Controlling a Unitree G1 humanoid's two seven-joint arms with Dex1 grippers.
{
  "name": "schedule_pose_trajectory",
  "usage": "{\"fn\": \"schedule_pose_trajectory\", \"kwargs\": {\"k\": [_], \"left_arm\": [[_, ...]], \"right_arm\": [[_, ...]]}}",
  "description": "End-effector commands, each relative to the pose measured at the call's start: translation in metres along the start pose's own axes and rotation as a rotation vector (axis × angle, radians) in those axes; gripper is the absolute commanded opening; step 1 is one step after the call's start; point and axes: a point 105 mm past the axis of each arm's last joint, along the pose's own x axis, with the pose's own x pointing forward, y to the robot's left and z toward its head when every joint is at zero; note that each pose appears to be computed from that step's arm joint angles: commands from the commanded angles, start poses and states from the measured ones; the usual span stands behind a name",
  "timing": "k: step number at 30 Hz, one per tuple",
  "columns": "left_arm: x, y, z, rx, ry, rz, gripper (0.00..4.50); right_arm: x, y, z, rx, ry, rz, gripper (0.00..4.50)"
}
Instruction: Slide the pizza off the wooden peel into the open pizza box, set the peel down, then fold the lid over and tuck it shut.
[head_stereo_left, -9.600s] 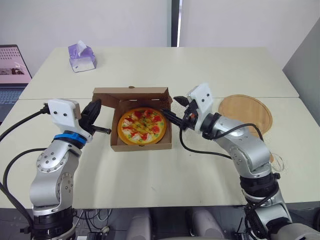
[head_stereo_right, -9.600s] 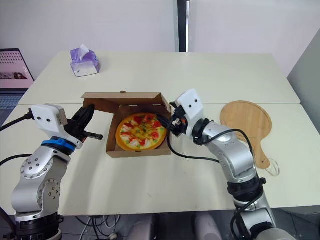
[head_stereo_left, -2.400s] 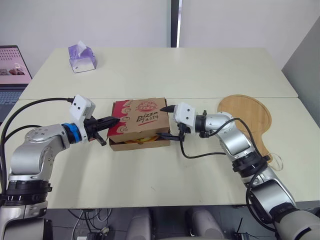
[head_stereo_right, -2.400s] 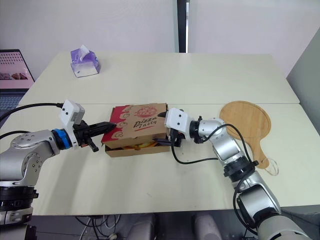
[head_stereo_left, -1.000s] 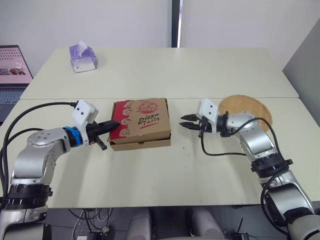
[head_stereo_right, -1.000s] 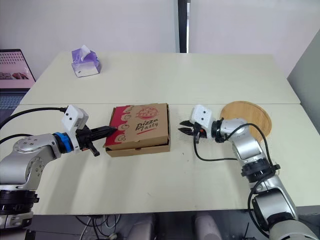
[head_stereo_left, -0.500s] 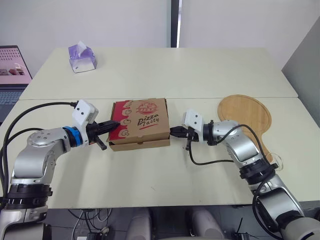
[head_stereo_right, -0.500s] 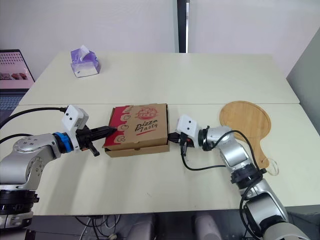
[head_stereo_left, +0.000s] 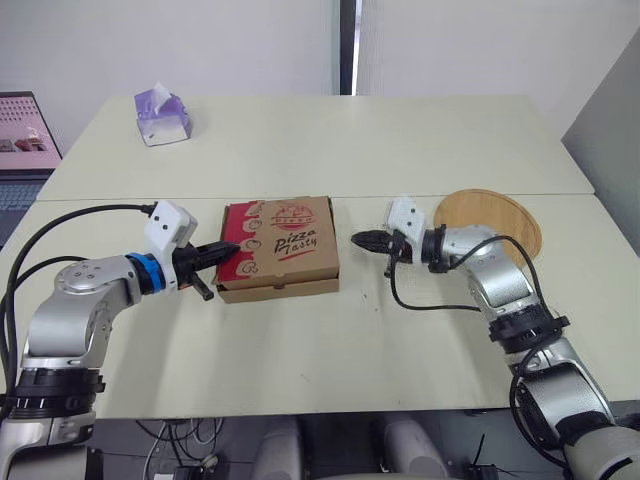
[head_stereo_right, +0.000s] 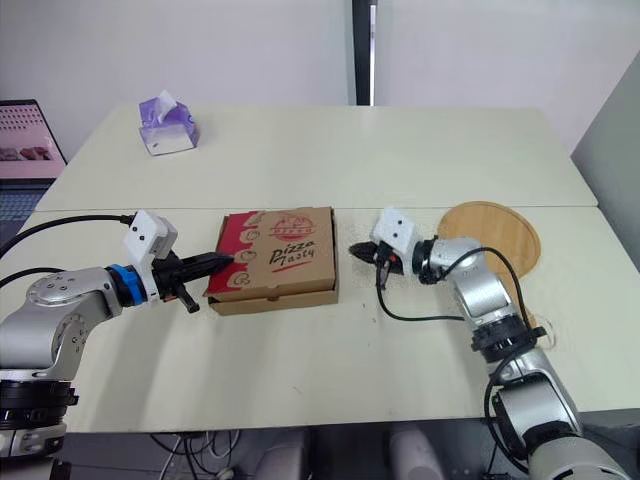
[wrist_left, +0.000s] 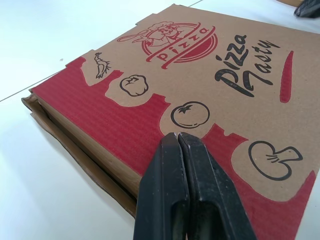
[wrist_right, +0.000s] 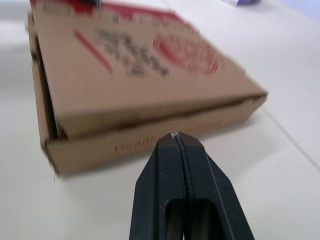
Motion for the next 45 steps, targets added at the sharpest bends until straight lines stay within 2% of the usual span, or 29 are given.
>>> {"fn": "schedule_pose_trajectory", "kwargs": {"k": [1,6,12,17,21,25,32,39,45], "left_arm": [[-0.002,0.001,0.004,0.023,0.001,0.002,0.0],[-0.007,0.003,0.006,0.028,-0.004,0.013,0.0],[-0.024,0.01,0.023,0.012,-0.06,0.033,0.0],[-0.052,0.026,0.022,0.038,-0.021,0.075,0.0],[-0.063,0.031,0.013,0.105,0.075,0.068,0.0],[-0.057,0.019,-0.001,0.117,0.145,-0.005,0.0],[-0.042,0.005,-0.014,0.106,0.184,-0.075,0.0],[-0.028,0.002,-0.017,0.111,0.179,-0.1,0.0],[-0.022,-0.001,-0.009,0.105,0.145,-0.128,0.0]], "right_arm": [[0.005,0.01,0.026,0.006,-0.1,0.038,0.03],[0.012,0.033,0.019,0.009,-0.076,0.102,0.03],[0.016,0.04,0.01,0.002,-0.038,0.132,0.03],[0.016,0.039,0.01,-0.003,-0.034,0.134,0.03],[0.017,0.038,0.011,-0.004,-0.039,0.133,0.03],[0.017,0.038,0.012,-0.005,-0.04,0.132,0.03],[0.018,0.038,0.013,-0.009,-0.039,0.129,0.03],[0.017,0.04,0.012,-0.008,-0.039,0.128,0.03],[0.017,0.04,0.012,-0.008,-0.038,0.125,0.03]]}}
